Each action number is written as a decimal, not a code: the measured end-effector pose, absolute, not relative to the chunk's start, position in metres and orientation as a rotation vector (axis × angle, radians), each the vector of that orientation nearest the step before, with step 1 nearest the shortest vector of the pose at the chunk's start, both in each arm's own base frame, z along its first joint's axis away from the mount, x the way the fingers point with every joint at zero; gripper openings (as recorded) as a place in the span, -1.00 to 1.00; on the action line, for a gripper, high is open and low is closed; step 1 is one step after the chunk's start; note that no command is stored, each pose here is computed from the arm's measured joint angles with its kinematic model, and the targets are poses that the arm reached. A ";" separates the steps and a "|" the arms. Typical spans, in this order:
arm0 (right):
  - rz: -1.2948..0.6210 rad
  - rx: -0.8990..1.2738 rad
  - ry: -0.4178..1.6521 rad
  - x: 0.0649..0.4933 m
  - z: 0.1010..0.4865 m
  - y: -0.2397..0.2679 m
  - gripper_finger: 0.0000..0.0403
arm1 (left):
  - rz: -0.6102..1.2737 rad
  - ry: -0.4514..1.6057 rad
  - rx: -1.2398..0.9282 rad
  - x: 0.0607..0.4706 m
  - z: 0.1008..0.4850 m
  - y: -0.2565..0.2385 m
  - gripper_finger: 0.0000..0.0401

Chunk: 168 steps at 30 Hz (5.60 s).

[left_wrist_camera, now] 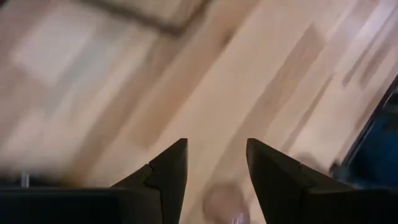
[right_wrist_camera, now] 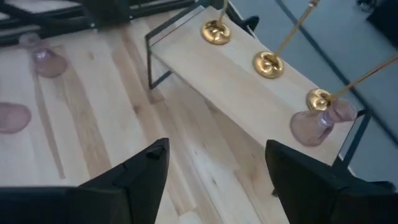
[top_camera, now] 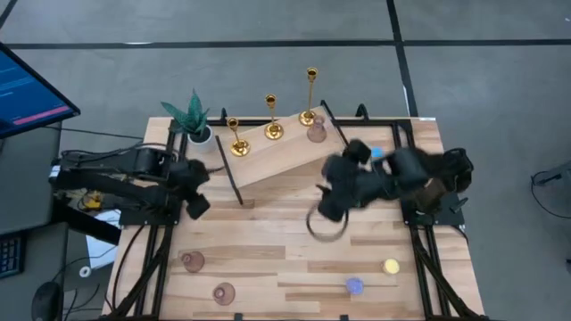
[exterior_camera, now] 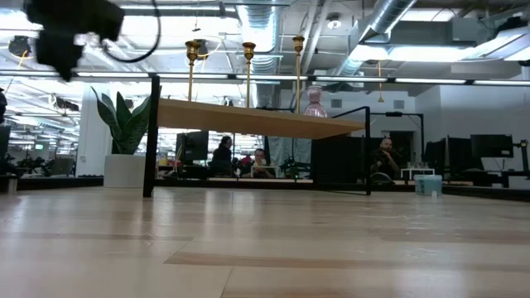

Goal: Pick & Place candle stick holders
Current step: Put the top pink glass candle holder on the shelf

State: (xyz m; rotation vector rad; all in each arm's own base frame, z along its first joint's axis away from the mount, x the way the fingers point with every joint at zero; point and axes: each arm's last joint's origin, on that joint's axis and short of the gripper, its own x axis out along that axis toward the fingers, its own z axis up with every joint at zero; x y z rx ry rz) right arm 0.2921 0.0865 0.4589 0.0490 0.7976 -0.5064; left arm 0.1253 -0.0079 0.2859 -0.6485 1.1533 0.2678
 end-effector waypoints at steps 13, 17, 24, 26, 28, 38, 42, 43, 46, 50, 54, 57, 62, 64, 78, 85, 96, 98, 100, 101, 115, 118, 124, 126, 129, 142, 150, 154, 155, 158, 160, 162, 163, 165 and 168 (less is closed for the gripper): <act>-0.600 0.063 0.737 0.276 0.411 0.159 0.27 | 0.323 1.390 -0.754 0.108 0.279 -0.052 -0.19; -0.673 0.036 0.705 0.275 0.390 0.167 0.27 | 0.326 1.476 -0.679 0.113 0.270 -0.071 -0.19; -0.691 -0.021 0.766 0.271 0.361 0.172 0.27 | 0.309 1.607 -0.515 0.120 0.252 -0.105 -0.19; -0.689 -0.014 0.762 0.271 0.363 0.172 0.27 | 0.292 1.638 -0.507 0.118 0.249 -0.112 -0.19; -0.686 -0.011 0.763 0.270 0.363 0.172 0.27 | 0.258 1.627 -0.516 0.117 0.249 -0.121 -0.18; -0.671 -0.003 0.749 0.264 0.369 0.172 0.27 | 0.216 1.496 -0.607 0.114 0.251 -0.142 -0.09; -0.671 -0.003 0.749 0.264 0.369 0.172 0.27 | 0.223 1.467 -0.587 0.112 0.251 -0.143 -0.07; -0.671 -0.003 0.749 0.264 0.369 0.172 0.27 | 0.227 1.459 -0.582 0.112 0.251 -0.143 -0.07; -0.671 -0.002 0.749 0.264 0.369 0.172 0.27 | 0.241 1.445 -0.563 0.111 0.251 -0.142 -0.05; -0.670 -0.001 0.750 0.264 0.369 0.172 0.27 | 0.262 1.460 -0.527 0.112 0.246 -0.144 -0.02; -0.668 0.002 0.755 0.264 0.369 0.172 0.27 | 0.277 1.510 -0.479 0.108 0.234 -0.146 0.00; -0.663 0.008 0.766 0.264 0.368 0.172 0.27 | 0.283 1.523 -0.463 0.105 0.229 -0.146 0.02; -0.662 0.008 0.768 0.264 0.368 0.172 0.27 | 0.291 1.514 -0.484 0.103 0.228 -0.146 0.05; -0.662 0.008 0.768 0.264 0.368 0.172 0.27 | 0.293 1.501 -0.480 0.104 0.228 -0.146 0.06; -0.655 -0.019 0.780 0.264 0.368 0.172 0.27 | 0.283 1.490 -0.489 0.106 0.207 -0.150 0.06; -0.654 -0.021 0.782 0.264 0.368 0.172 0.27 | 0.232 1.499 -0.537 0.105 0.190 -0.149 -0.07; -0.652 -0.021 0.784 0.264 0.368 0.172 0.27 | 0.244 1.514 -0.536 0.104 0.187 -0.147 -0.85; -0.652 -0.021 0.784 0.264 0.368 0.172 0.27 | 0.245 1.512 -0.537 0.104 0.187 -0.147 -0.85; -0.652 -0.021 0.784 0.264 0.368 0.172 0.27 | 0.253 1.505 -0.542 0.105 0.187 -0.147 -0.85; -0.652 -0.022 0.784 0.264 0.368 0.172 0.27 | 0.257 1.504 -0.547 0.105 0.187 -0.147 -0.85; -0.645 -0.049 0.787 0.264 0.368 0.172 0.27 | 0.321 1.335 -0.698 0.112 0.208 -0.124 -0.85; -0.646 -0.050 0.788 0.264 0.368 0.172 0.27 | 0.321 1.307 -0.754 0.116 0.213 -0.118 -0.85; -0.657 -0.064 0.798 0.268 0.368 0.166 0.27 | 0.305 1.224 -0.841 0.122 0.230 -0.109 -0.85; -0.662 -0.065 0.801 0.269 0.368 0.164 0.27 | 0.294 1.200 -0.867 0.123 0.238 -0.107 -0.85; -0.664 -0.081 0.810 0.271 0.368 0.160 0.27 | 0.273 1.144 -0.905 0.126 0.253 -0.105 -0.85; -0.646 -0.137 0.879 0.276 0.373 0.140 0.27 | 0.175 0.829 -0.945 0.152 0.339 -0.082 -0.85; -0.634 -0.132 0.865 0.268 0.387 0.127 0.27 | 0.202 0.610 -0.845 0.171 0.392 -0.045 -0.85; -0.641 -0.135 0.849 0.265 0.393 0.120 0.27 | 0.317 0.526 -0.795 0.181 0.405 -0.015 -0.85; -0.648 -0.133 0.846 0.265 0.394 0.118 0.27 | 0.342 0.512 -0.783 0.183 0.407 -0.007 -0.85; -0.659 -0.121 0.841 0.265 0.396 0.113 0.27 | 0.383 0.522 -0.760 0.193 0.407 0.014 -0.85; -0.660 -0.129 0.845 0.265 0.396 0.111 0.27 | 0.396 0.547 -0.756 0.200 0.403 0.025 -0.85; -0.659 -0.140 0.852 0.266 0.396 0.110 0.27 | 0.404 0.580 -0.756 0.209 0.397 0.036 -0.85; -0.660 -0.144 0.854 0.266 0.396 0.109 0.27 | 0.407 0.599 -0.755 0.213 0.394 0.040 -0.85; -0.661 -0.142 0.861 0.267 0.396 0.106 0.27 | 0.414 0.638 -0.751 0.223 0.386 0.049 -0.85; -0.667 -0.129 0.873 0.269 0.395 0.103 0.27 | 0.426 0.687 -0.761 0.236 0.375 0.057 -0.85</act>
